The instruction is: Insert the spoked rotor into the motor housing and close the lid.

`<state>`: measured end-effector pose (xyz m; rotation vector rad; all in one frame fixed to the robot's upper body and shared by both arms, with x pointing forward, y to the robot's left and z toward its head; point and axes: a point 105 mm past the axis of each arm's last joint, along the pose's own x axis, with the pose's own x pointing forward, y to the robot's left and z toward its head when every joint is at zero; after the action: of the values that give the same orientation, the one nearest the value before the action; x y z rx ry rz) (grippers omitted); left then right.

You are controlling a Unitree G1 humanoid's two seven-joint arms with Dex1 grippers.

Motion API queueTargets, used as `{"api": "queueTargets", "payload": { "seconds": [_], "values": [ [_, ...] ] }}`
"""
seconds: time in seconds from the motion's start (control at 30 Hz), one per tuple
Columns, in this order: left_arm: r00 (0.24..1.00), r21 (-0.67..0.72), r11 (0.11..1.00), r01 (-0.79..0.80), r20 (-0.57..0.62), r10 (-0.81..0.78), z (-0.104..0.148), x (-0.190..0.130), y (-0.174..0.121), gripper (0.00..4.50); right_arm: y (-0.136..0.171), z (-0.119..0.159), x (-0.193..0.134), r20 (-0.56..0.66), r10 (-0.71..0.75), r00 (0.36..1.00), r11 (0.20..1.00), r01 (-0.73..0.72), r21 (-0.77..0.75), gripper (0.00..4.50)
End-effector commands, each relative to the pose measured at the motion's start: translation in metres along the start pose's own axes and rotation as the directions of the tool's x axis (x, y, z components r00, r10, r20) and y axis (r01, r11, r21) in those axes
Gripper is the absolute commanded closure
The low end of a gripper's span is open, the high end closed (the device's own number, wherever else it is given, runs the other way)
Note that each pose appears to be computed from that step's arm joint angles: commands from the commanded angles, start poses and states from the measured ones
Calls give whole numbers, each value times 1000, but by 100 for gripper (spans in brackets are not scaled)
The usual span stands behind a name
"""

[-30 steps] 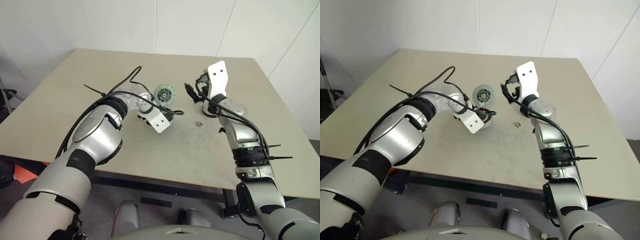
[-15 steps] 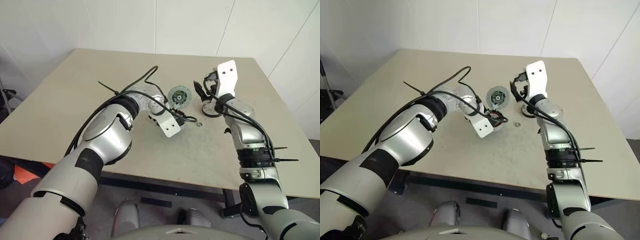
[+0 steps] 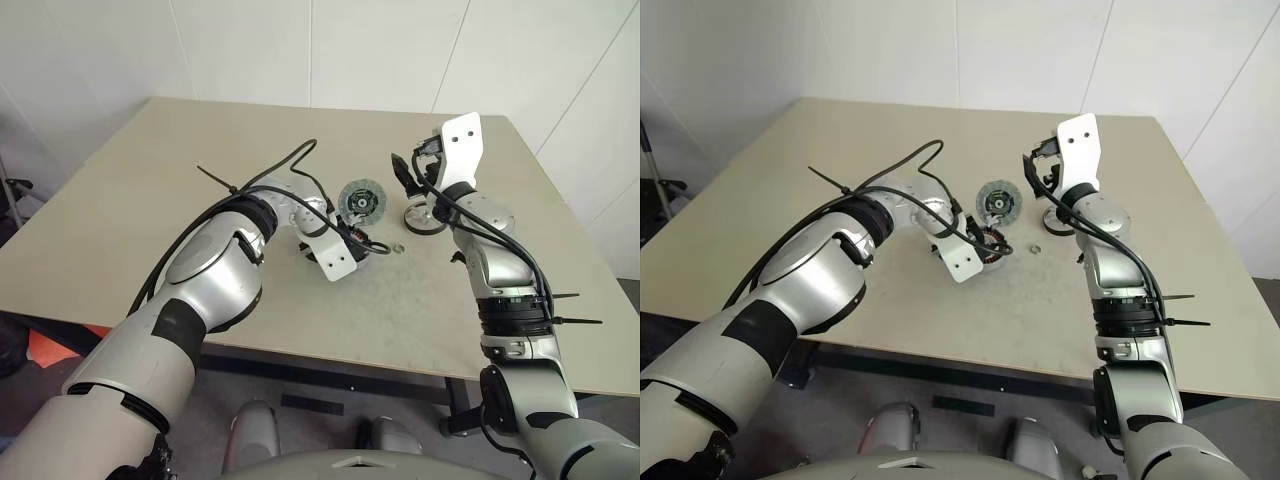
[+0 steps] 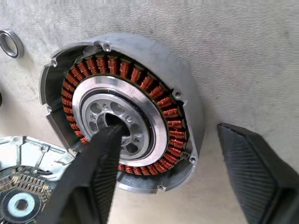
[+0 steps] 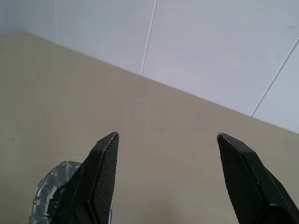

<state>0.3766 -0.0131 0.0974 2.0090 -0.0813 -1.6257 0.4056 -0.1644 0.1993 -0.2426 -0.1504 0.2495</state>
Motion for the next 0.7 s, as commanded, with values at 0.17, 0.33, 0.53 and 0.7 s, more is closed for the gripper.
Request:
{"api": "queueTargets", "payload": {
  "seconds": [0.17, 0.33, 0.53, 0.7],
  "values": [
    [988, -105, 984, -141, 47, 147, -6, -32, 30, 11, -4, 25, 1, 79, -8, 997, 1000, 8, -5, 68],
    [968, -278, 949, -149, 157, 198, -17, -63, 19, 11, -5, 23, -2, 72, 7, 997, 1000, -7, 1, 68],
    [929, -523, 845, -116, 244, 278, -41, -97, -20, 11, -30, 9, -13, 26, -57, 998, 998, 57, 8, 68],
    [815, -816, 510, -272, 86, 573, -81, -128, -27, 11, -53, -12, -27, -55, -125, 991, 990, 128, 66, 68]
  ]
}}
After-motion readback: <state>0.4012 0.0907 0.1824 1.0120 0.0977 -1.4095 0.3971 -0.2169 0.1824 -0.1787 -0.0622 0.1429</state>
